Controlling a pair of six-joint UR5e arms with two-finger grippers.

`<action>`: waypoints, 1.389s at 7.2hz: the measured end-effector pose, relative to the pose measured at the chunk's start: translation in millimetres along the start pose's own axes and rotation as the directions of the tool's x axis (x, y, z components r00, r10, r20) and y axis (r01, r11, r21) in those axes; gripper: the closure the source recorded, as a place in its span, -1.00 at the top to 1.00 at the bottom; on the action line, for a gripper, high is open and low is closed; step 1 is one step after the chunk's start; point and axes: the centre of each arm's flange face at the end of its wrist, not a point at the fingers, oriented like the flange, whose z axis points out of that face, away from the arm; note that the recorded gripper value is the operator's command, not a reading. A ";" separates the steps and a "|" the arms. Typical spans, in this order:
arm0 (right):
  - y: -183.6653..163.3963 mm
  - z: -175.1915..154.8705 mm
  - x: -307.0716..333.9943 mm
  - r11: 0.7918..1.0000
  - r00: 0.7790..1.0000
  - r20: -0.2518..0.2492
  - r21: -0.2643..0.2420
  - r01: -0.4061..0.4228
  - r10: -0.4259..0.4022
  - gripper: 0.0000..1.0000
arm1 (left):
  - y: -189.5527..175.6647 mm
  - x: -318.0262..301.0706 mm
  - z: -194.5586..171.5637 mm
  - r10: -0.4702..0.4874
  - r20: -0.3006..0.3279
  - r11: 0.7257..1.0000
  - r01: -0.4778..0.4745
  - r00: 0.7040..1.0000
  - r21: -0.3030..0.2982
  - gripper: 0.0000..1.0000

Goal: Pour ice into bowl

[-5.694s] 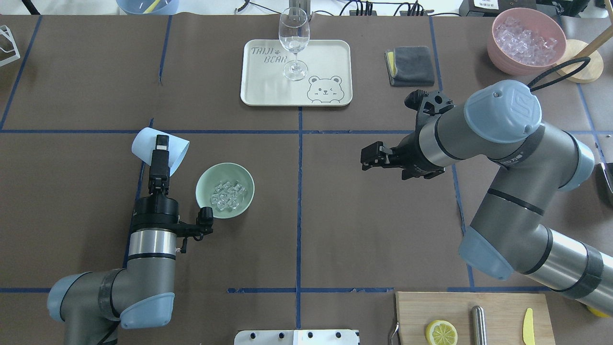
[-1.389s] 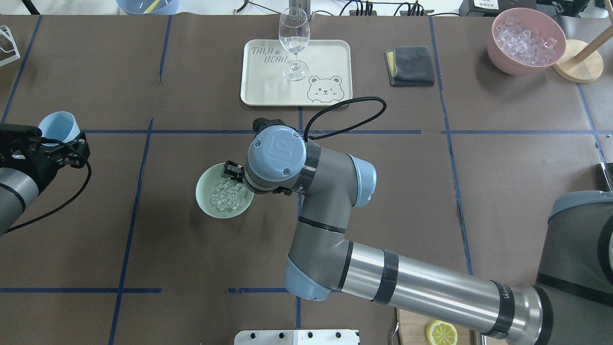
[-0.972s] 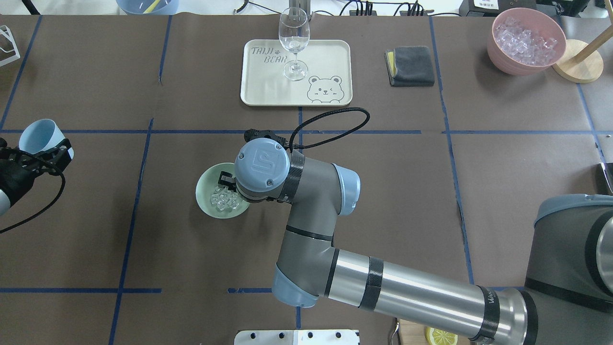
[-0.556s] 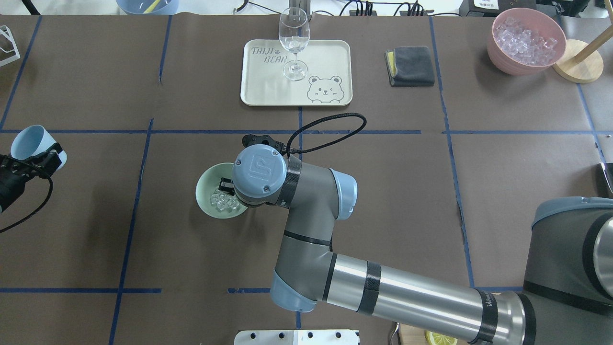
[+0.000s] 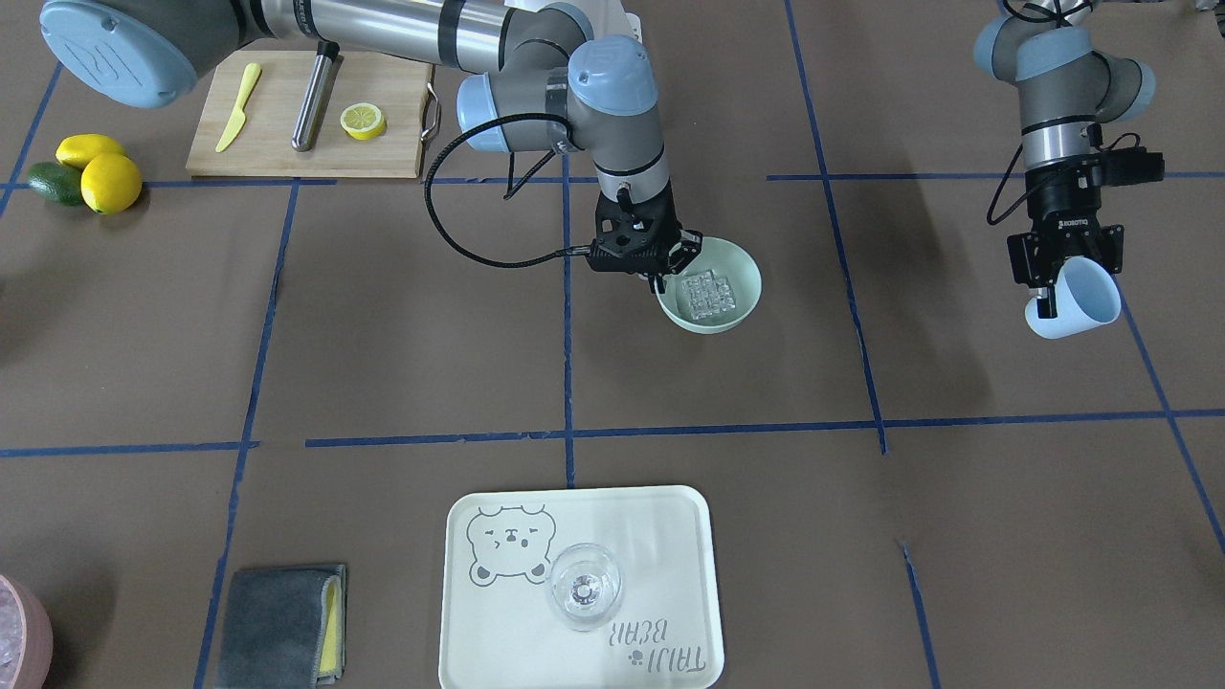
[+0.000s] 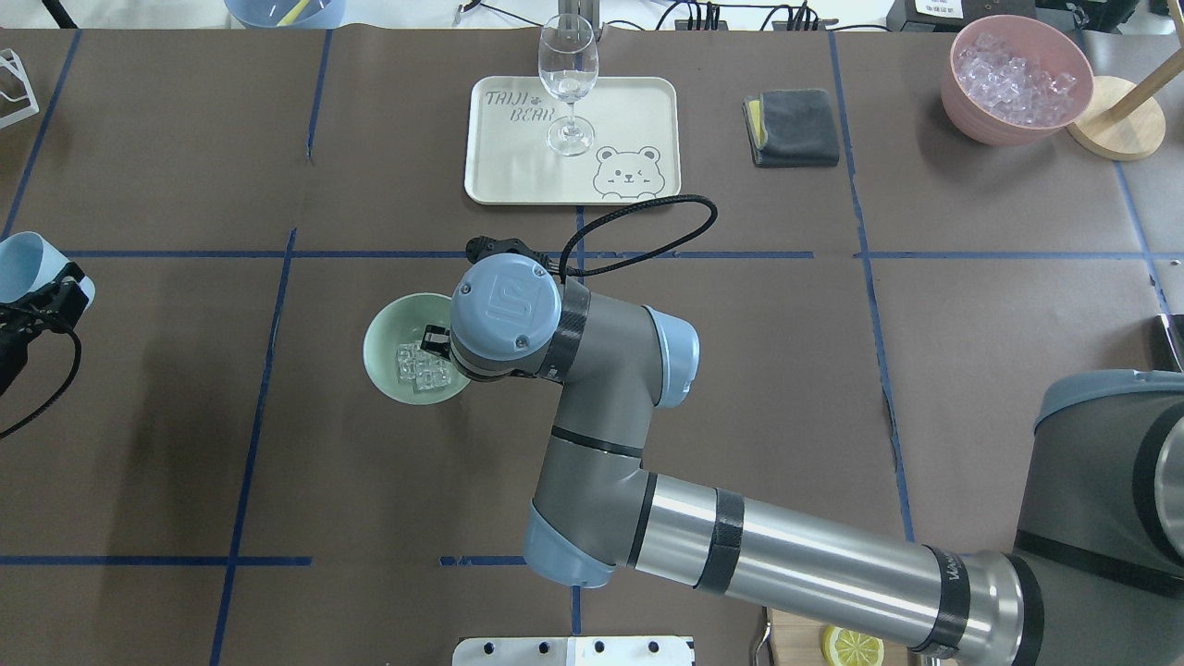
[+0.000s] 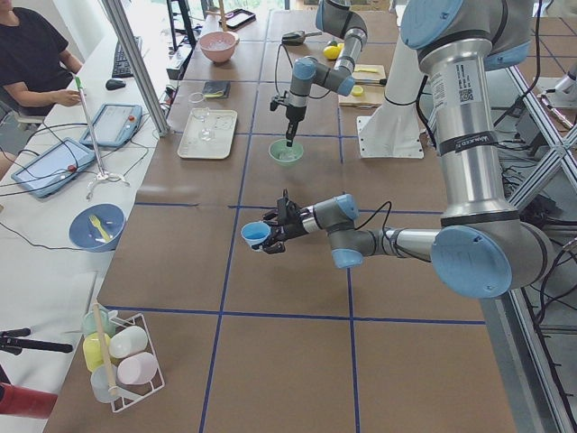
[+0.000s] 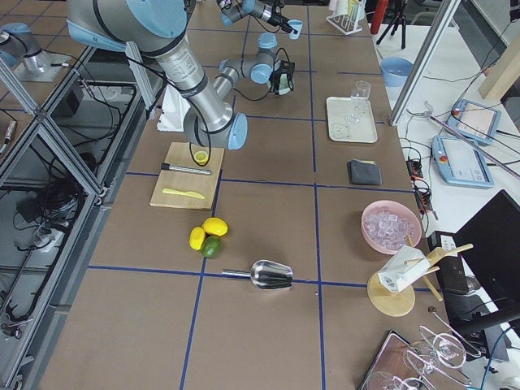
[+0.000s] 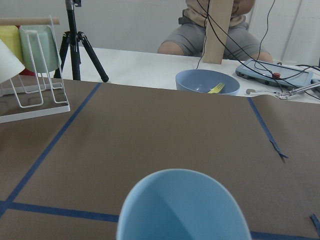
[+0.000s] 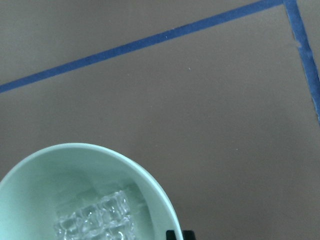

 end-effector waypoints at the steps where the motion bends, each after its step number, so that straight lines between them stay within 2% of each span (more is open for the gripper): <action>1: -10.8 -14.3 -1.2 1.000 1.000 0.020 -0.015 -0.006 0.006 -1.00 | 7.1 -6.1 4.0 -0.017 0.019 1.000 0.017 1.000 0.023 -1.00; 3: -38.1 -45.7 21.7 0.998 0.998 0.052 -0.051 -0.023 0.025 -1.00 | 28.0 -4.4 3.5 -0.035 0.022 0.998 0.034 0.999 0.045 -1.00; 4: -51.8 -61.9 53.1 0.998 0.998 0.062 -0.060 -0.030 0.034 -1.00 | 41.0 2.4 -1.6 -0.034 0.011 0.998 0.033 0.999 0.054 -1.00; 7: -83.1 -94.9 129.7 0.997 0.998 0.062 -0.075 -0.028 0.032 -1.00 | 69.7 6.7 -7.8 0.005 0.004 0.998 -0.005 1.000 0.067 -0.95; 8: -89.6 -98.3 140.0 0.997 0.998 0.058 -0.075 -0.032 0.036 -1.00 | 74.5 8.4 -9.1 0.011 0.000 0.998 -0.011 1.000 0.063 -0.58; 9: -93.8 -101.6 148.9 0.997 0.998 0.055 -0.072 -0.036 0.040 -1.00 | 77.8 9.8 -10.4 0.015 -0.004 0.998 -0.015 1.000 0.057 -0.32; 10: -96.2 -104.6 157.2 0.997 0.998 0.052 -0.069 -0.040 0.044 -1.00 | 79.7 10.7 -11.1 0.018 -0.006 0.998 -0.018 1.000 0.052 0.01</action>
